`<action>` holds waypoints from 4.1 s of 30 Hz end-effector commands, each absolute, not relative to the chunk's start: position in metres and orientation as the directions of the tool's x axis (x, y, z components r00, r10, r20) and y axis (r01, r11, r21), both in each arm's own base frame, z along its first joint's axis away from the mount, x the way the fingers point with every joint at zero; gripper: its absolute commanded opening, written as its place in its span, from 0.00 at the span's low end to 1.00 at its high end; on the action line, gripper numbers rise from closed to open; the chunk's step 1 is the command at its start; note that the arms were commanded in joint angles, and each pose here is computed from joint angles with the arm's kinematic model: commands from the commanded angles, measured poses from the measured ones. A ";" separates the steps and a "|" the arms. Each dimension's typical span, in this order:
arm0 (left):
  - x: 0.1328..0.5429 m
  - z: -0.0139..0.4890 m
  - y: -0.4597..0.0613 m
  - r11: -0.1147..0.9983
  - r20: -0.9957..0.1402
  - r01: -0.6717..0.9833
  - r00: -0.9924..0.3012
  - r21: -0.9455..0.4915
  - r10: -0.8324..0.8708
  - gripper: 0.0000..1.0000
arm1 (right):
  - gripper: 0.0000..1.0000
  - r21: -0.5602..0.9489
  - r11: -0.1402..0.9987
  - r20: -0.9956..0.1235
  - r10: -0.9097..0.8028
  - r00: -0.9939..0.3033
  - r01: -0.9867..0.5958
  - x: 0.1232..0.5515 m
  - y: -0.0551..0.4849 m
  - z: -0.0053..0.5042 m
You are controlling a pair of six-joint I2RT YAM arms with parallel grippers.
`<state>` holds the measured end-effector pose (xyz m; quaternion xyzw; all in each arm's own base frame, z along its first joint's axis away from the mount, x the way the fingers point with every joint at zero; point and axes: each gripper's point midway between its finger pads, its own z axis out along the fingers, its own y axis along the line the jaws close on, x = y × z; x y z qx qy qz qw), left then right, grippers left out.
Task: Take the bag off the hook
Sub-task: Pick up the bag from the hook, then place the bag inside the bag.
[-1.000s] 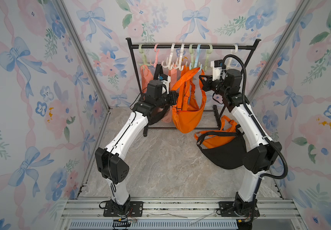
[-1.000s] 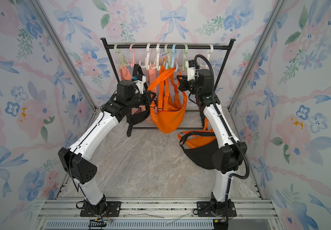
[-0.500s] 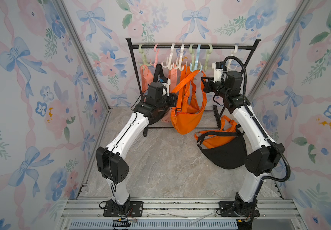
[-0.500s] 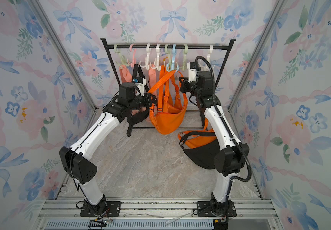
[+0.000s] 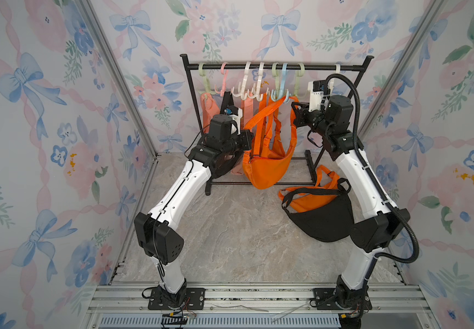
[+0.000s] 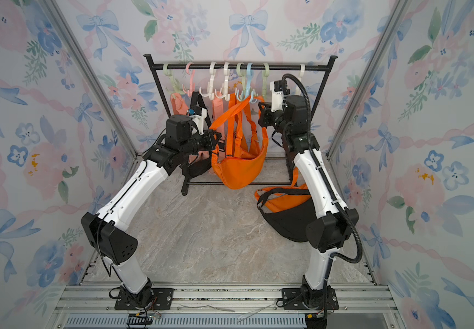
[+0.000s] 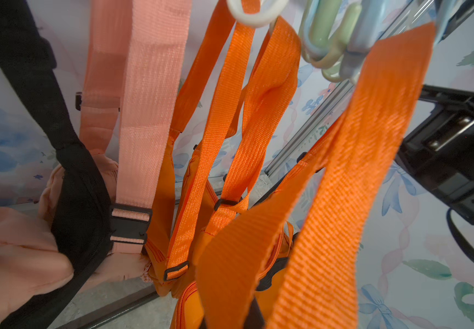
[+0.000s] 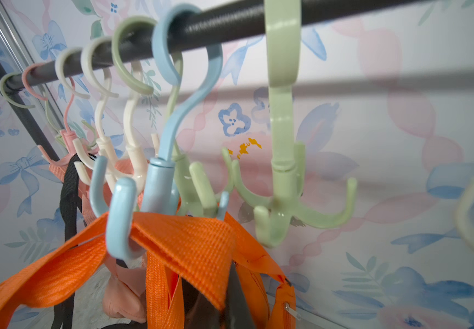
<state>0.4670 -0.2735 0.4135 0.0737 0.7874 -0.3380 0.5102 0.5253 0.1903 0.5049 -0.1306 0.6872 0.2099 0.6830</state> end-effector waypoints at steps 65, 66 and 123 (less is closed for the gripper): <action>0.455 0.449 -0.302 0.768 -0.923 0.547 -0.354 -0.334 -0.149 0.10 | 0.00 -0.063 0.949 -0.979 0.001 0.203 -0.309 0.409 0.145 0.562; 0.451 0.446 -0.302 0.772 -0.922 0.543 -0.359 -0.331 -0.144 0.10 | 0.00 -0.067 0.951 -0.981 -0.008 0.195 -0.300 0.401 0.142 0.558; 0.318 0.089 -0.502 0.575 -0.466 0.549 -0.832 -0.607 0.303 0.07 | 0.00 -0.174 0.755 -0.893 0.150 -0.425 0.632 0.351 -0.119 0.299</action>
